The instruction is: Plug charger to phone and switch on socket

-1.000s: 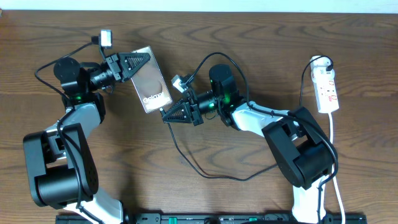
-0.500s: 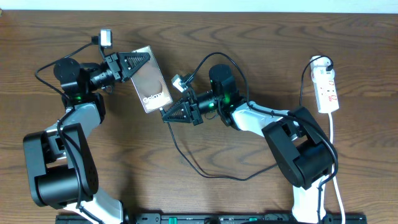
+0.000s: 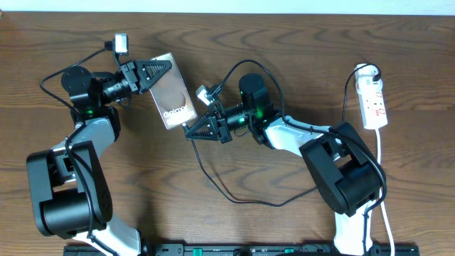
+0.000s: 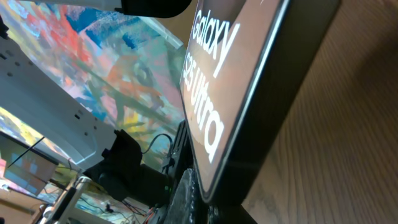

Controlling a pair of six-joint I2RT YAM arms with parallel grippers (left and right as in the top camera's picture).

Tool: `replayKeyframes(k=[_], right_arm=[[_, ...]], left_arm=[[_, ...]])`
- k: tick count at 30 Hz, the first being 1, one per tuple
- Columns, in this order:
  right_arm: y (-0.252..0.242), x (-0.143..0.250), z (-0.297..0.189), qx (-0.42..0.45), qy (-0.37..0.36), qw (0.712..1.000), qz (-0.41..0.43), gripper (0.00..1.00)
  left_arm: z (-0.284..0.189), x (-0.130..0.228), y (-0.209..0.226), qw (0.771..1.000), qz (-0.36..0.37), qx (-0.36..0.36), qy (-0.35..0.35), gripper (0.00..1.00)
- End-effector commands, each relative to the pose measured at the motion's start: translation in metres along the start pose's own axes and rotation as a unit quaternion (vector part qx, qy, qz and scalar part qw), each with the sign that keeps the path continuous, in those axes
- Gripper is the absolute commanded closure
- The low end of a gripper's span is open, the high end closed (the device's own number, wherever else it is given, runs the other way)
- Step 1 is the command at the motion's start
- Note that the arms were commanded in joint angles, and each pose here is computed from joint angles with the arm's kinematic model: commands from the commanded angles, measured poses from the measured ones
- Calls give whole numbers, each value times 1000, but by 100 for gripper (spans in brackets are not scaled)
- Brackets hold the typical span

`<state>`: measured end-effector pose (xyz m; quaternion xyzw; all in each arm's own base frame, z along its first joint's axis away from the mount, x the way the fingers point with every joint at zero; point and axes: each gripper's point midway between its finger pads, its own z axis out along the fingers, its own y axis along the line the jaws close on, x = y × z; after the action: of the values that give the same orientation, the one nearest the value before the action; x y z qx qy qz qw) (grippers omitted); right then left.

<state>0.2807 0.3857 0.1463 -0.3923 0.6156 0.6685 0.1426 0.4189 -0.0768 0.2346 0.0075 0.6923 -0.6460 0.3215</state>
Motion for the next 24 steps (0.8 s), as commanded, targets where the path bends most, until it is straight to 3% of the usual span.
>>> replayKeyframes(k=[1,24], right_arm=[[0,0,0,-3,1,1000,0,99],[0,0,0,-3,1,1000,-1,99]], left_arm=[[0,1,-9,1000,20,6,9,92],[8,9,-12,999,32,14,26,93]])
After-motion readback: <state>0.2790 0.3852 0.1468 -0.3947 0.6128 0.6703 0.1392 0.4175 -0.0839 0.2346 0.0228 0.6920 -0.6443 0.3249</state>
